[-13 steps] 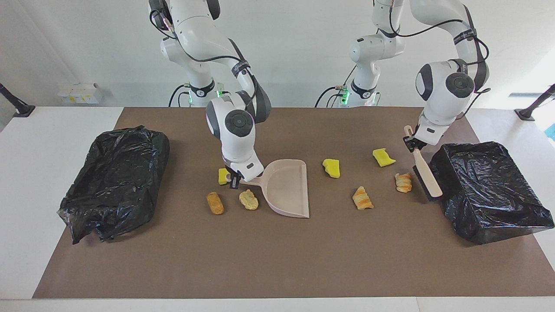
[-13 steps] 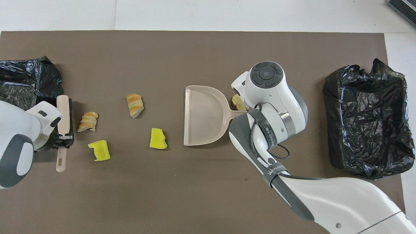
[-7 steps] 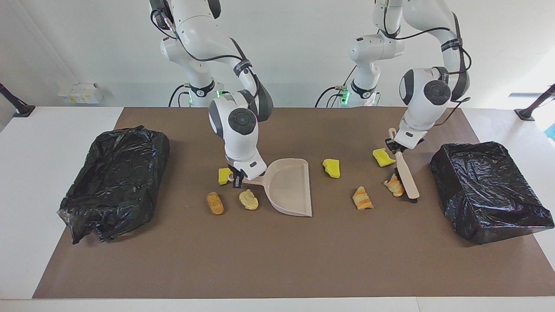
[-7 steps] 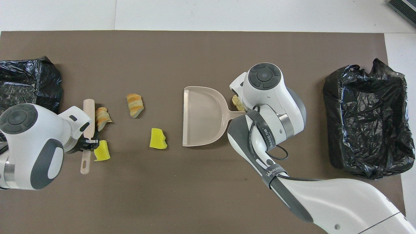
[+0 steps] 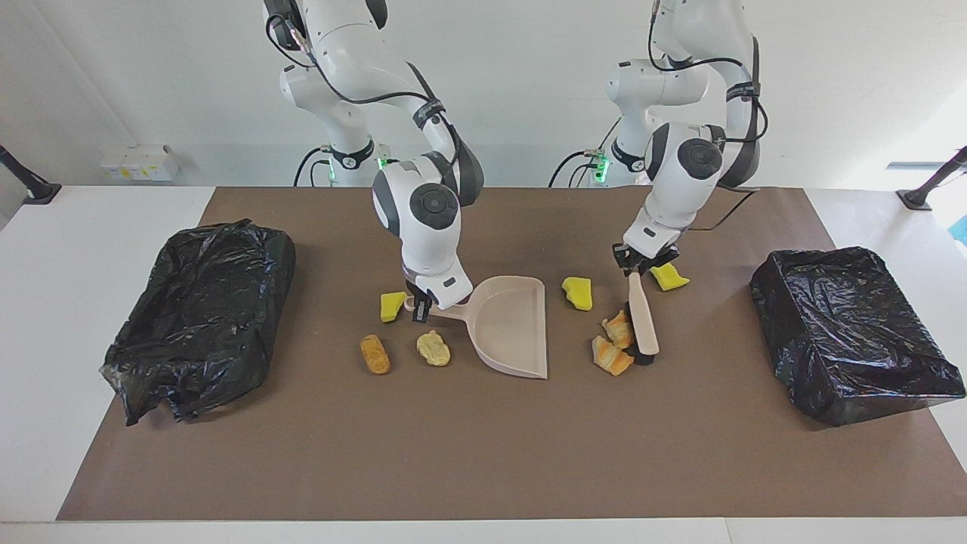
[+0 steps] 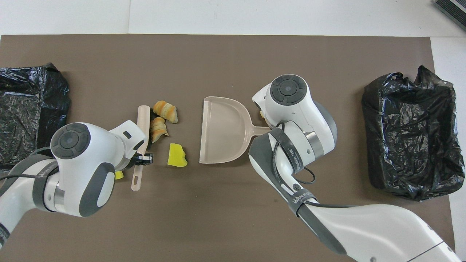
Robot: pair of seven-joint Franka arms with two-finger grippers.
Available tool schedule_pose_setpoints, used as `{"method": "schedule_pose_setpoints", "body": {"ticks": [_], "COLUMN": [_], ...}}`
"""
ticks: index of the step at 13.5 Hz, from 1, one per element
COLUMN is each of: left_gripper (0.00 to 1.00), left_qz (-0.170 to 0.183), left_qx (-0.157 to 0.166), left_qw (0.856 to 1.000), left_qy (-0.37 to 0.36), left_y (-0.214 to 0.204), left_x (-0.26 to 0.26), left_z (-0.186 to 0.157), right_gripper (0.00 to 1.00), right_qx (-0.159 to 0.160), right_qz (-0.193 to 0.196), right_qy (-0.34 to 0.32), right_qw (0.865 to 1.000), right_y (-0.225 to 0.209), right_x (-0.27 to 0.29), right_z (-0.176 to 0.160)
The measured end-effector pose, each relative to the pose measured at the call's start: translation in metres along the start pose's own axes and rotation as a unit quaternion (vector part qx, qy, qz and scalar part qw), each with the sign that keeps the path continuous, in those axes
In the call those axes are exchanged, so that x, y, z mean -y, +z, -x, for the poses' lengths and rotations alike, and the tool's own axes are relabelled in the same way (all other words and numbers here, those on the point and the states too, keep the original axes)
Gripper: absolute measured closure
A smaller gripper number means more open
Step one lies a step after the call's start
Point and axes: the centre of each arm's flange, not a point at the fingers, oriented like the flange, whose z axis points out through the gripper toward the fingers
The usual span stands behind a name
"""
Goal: Sweep and dump trash in bin
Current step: 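Sweep the bread and sponge pieces toward the dustpan with the left gripper, then push the gathered pieces into the dustpan with the brush in the left gripper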
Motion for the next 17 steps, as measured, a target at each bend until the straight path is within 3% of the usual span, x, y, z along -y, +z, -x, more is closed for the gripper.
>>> {"method": "schedule_pose_setpoints", "body": {"ticks": [6, 12, 17], "left_gripper": [0.73, 0.73, 0.73], "left_qz": [0.037, 0.073, 0.066], "left_qx": [-0.02, -0.029, 0.006], "left_qw": [0.997, 0.991, 0.996], "left_qy": [0.057, 0.105, 0.066], "left_y": [-0.007, -0.027, -0.059], "left_x": [-0.085, -0.189, -0.194], "left_z": [0.018, 0.06, 0.058], "right_gripper": [0.67, 0.67, 0.67], "right_qx": [0.0, 0.0, 0.0], "right_qz": [0.0, 0.0, 0.0], "right_qy": [0.0, 0.001, 0.001], "right_qw": [1.0, 1.0, 1.0], "right_y": [0.0, 0.0, 0.0], "right_x": [0.0, 0.0, 0.0], "right_z": [0.0, 0.001, 0.001]}}
